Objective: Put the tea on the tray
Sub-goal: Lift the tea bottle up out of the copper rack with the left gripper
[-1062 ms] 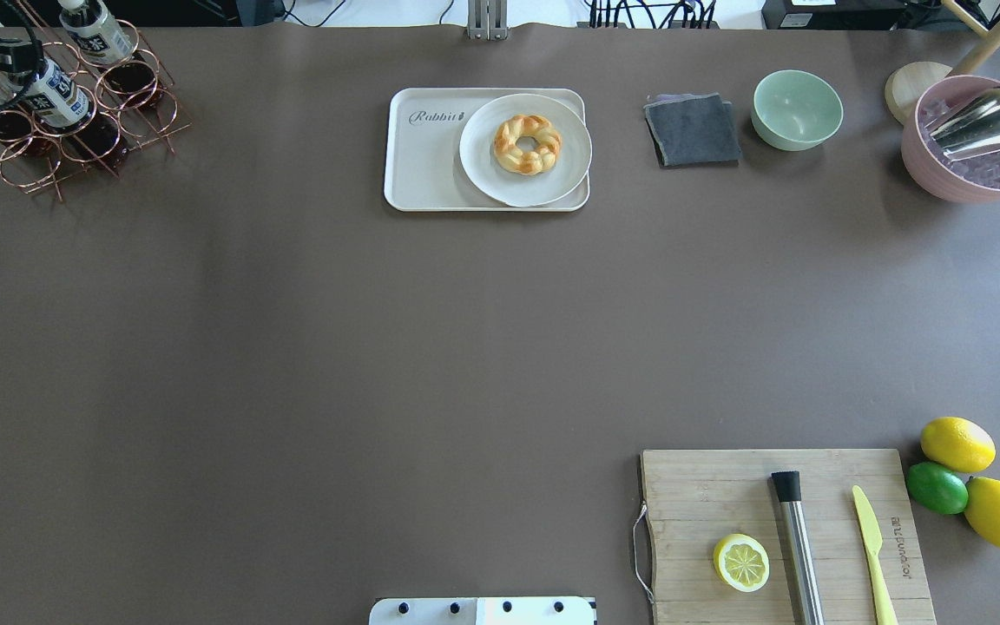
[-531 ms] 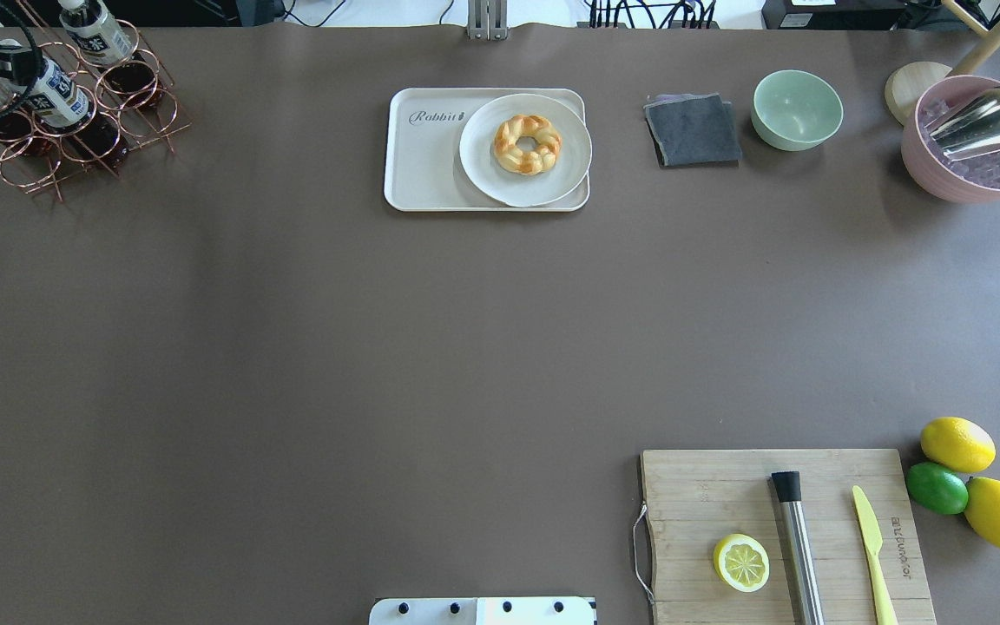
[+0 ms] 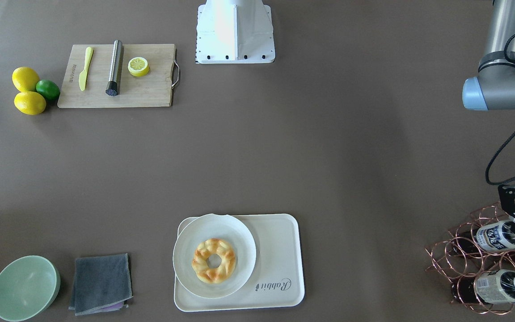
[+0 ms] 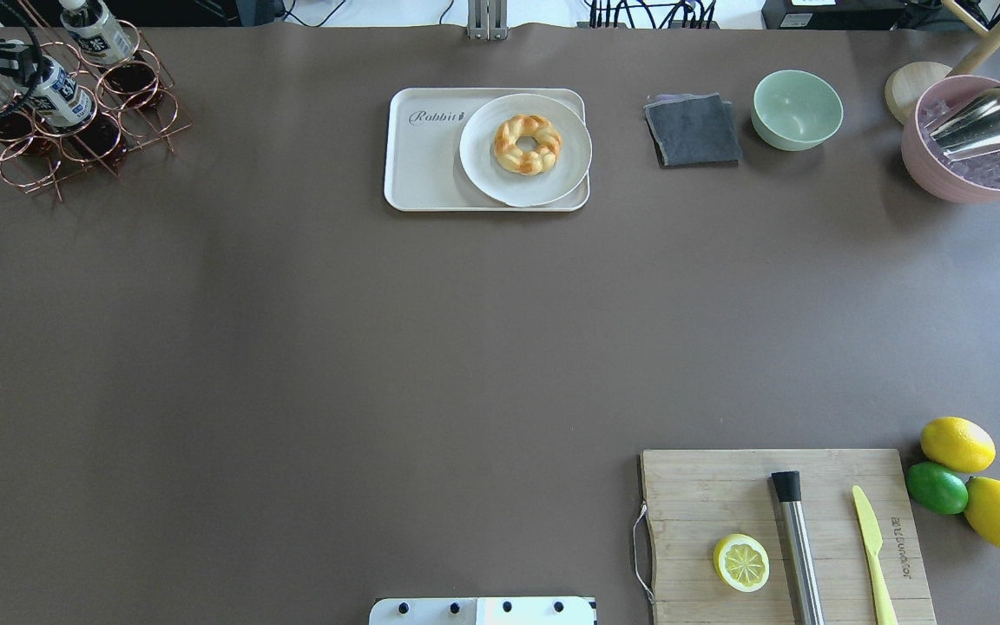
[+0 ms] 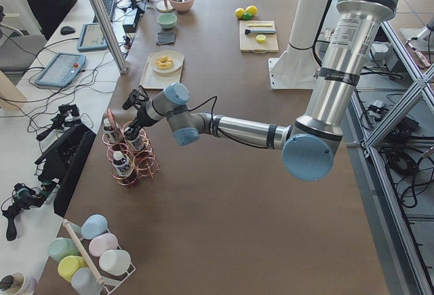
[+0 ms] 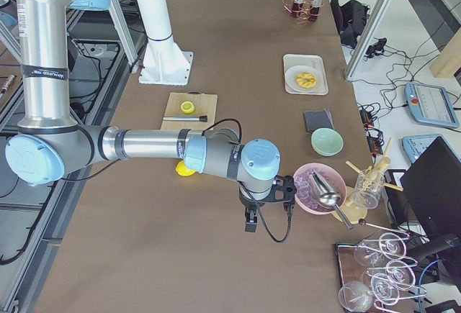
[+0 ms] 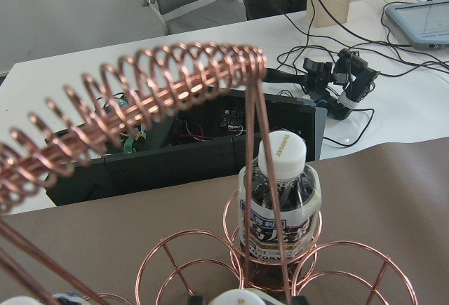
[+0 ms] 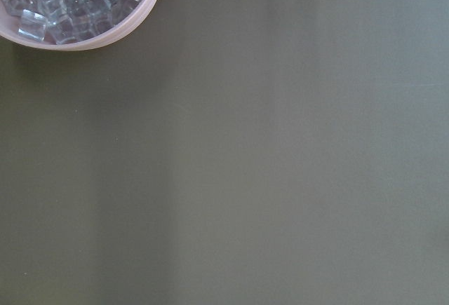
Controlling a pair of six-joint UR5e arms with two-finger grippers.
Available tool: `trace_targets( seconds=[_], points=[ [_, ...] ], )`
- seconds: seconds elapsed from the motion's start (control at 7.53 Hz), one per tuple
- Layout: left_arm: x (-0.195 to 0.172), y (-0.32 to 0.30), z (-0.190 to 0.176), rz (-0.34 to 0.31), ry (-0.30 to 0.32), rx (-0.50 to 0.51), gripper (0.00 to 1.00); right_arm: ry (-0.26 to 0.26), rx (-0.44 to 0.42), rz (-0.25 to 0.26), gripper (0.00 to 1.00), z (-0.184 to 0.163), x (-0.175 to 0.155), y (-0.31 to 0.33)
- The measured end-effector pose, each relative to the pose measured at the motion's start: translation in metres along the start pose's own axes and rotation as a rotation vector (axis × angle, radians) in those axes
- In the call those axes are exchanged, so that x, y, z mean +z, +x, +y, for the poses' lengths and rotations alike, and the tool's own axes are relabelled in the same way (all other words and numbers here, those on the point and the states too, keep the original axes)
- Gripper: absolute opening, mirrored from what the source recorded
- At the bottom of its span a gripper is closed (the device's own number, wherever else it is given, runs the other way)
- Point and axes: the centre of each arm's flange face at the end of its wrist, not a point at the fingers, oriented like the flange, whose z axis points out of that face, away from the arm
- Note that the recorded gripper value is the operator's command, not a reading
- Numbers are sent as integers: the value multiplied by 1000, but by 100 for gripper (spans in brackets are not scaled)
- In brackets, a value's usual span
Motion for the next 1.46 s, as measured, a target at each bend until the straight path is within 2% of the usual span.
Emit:
trace_targets(
  seconds=[0.13,0.53,0.93,1.46],
  points=[
    [0,0,0,-1,-1,0,0,1,-1,0,100,0,-1,-1],
    [-2,-1,-2,17,-15,-5,0,0,0,0,100,2,0,0],
    [-17,-24,-27,66,-81,-41,0,-1,2,0,100,2,1,1],
    [-39,-36,-48,98,-97,-67,0,-4,5,-1,100,4,2,3]
  ],
)
